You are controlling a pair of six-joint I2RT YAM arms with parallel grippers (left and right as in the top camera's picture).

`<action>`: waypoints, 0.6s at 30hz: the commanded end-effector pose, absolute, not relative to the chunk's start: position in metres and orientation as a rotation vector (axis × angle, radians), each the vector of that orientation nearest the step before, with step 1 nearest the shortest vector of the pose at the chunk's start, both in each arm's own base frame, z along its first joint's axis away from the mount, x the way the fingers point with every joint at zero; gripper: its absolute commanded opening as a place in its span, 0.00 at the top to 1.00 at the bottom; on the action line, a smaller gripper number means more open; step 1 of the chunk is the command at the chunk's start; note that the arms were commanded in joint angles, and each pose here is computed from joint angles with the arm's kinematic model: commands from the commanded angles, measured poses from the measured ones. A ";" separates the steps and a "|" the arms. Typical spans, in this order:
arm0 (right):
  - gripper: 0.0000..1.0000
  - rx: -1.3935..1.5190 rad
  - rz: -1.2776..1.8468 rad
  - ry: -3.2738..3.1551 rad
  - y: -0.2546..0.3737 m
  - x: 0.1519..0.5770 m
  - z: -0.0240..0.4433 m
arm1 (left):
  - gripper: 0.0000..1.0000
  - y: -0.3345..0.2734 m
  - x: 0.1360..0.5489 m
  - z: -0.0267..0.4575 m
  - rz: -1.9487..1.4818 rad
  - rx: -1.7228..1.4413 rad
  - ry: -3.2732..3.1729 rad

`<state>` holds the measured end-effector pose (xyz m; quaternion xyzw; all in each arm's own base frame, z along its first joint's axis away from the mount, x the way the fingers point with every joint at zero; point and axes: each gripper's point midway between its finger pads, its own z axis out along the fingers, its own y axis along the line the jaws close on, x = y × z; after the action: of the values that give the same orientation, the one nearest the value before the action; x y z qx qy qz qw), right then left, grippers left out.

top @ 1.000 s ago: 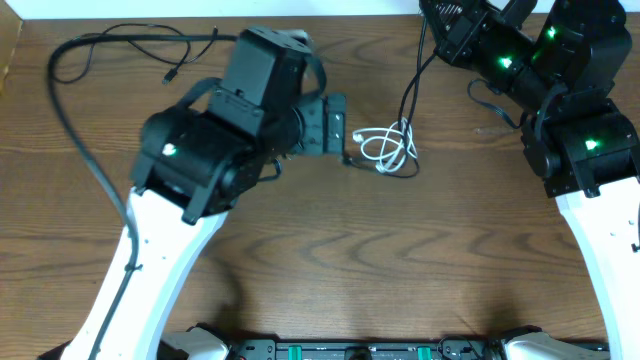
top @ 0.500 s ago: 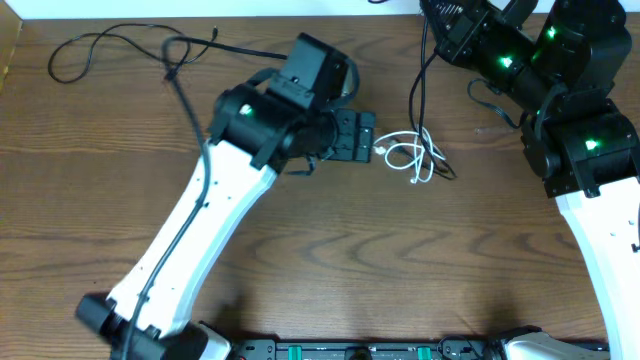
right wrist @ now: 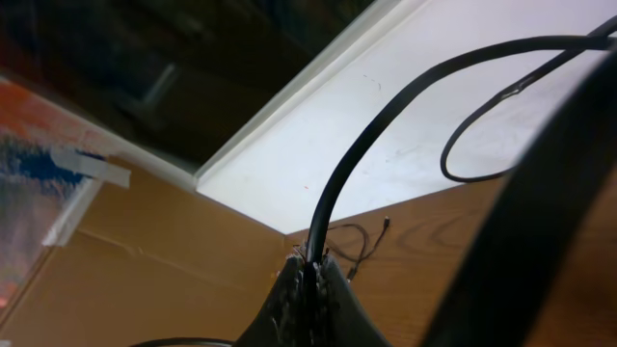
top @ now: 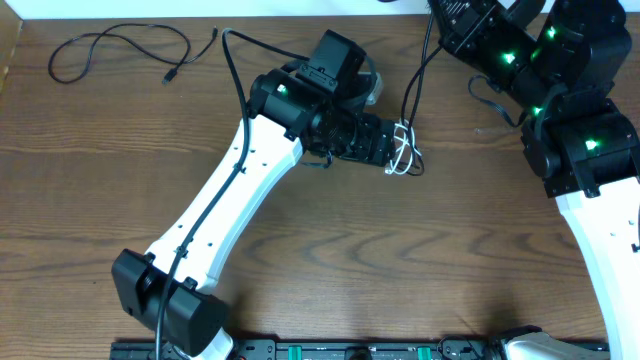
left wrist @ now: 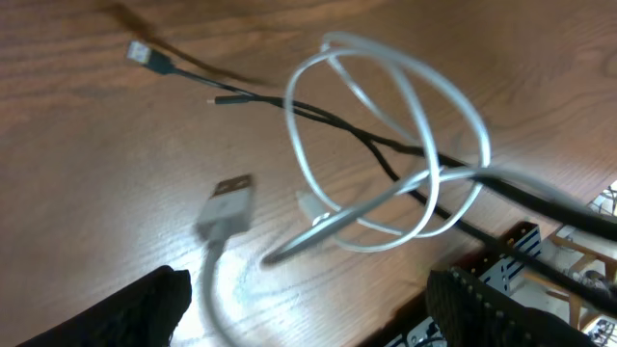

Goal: Untangle cables

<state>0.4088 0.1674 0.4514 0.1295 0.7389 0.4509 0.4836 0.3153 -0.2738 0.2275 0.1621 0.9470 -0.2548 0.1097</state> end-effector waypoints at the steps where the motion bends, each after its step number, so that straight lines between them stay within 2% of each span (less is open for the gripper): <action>1: 0.99 0.371 1.130 1.784 0.166 0.410 0.455 | 0.18 -0.278 0.320 0.210 -0.739 0.504 2.808; 6: 0.99 0.384 1.135 1.784 0.165 0.410 0.455 | 0.25 -0.269 0.346 0.195 -0.570 0.463 2.782; 9: 0.99 0.397 1.150 1.789 0.165 0.410 0.454 | 0.33 -0.266 0.363 0.192 -0.488 0.438 2.733; 18: 0.99 0.363 1.199 1.809 0.173 0.405 0.454 | 0.34 -0.279 0.394 0.209 -0.539 0.332 2.601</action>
<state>0.4066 0.1707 0.4516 0.1502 0.7346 0.4756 0.4599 0.3890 -0.2809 0.2117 0.1403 0.9425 -0.2018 0.2263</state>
